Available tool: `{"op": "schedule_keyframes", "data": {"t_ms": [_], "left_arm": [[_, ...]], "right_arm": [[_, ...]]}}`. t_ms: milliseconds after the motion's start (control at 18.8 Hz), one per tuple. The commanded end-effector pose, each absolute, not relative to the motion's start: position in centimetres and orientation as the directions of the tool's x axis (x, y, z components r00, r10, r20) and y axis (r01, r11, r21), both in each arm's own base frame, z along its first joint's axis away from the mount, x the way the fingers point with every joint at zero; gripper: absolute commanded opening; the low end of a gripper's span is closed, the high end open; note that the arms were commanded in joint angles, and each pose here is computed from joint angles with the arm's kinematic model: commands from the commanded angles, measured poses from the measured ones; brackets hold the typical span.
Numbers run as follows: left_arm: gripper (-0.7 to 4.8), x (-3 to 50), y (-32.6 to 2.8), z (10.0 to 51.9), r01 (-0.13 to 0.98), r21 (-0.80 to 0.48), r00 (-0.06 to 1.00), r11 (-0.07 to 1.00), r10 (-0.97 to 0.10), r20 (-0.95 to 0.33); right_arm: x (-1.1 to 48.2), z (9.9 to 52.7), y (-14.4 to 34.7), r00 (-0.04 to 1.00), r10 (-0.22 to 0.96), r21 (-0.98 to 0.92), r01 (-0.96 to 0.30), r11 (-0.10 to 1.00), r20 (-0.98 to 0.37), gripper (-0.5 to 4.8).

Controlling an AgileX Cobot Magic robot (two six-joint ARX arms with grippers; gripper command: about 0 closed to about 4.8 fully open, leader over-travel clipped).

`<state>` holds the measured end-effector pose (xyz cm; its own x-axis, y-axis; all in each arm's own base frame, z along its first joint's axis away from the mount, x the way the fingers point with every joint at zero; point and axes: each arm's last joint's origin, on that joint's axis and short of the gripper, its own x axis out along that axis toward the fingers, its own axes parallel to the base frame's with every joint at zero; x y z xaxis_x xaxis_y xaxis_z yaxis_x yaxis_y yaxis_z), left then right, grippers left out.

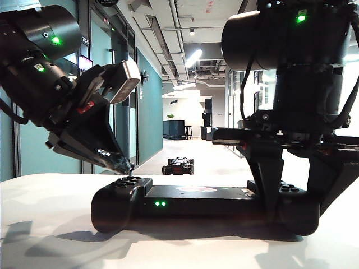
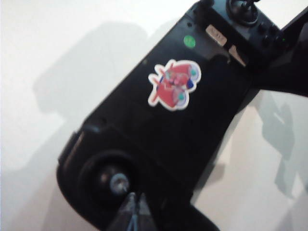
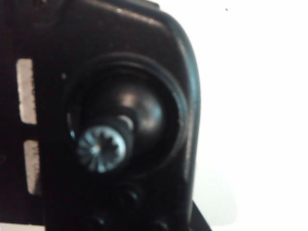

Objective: Push the left joystick on the remote control sitting on the white table forward to make the robot dog walk in a straight line until it approaches the door.

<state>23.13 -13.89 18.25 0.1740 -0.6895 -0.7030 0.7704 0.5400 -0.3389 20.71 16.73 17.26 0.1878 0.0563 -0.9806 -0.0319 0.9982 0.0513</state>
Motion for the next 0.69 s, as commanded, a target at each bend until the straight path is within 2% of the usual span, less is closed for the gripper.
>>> {"op": "schedule_keyframes", "data": {"t_ms": [53, 266, 692], "left_arm": [[-0.06, 23.46, -14.24, 18.12, 0.794, -0.353, 0.159, 0.495, -0.730, -0.665], [-0.06, 23.78, -14.40, 17.45, 0.788, -0.360, 0.152, 0.499, -0.724, -0.672], [-0.06, 24.17, -14.50, 17.66, 0.779, -0.331, 0.207, 0.532, -0.717, -0.665]], "right_arm": [[20.81, 17.38, 16.83, 0.196, 0.072, 0.067, -0.034, 0.997, -0.978, 1.79], [20.80, 17.38, 16.84, 0.194, 0.075, 0.069, -0.035, 0.997, -0.978, 1.79], [20.77, 17.38, 16.83, 0.191, 0.074, 0.068, -0.038, 0.997, -0.979, 1.79]]}}
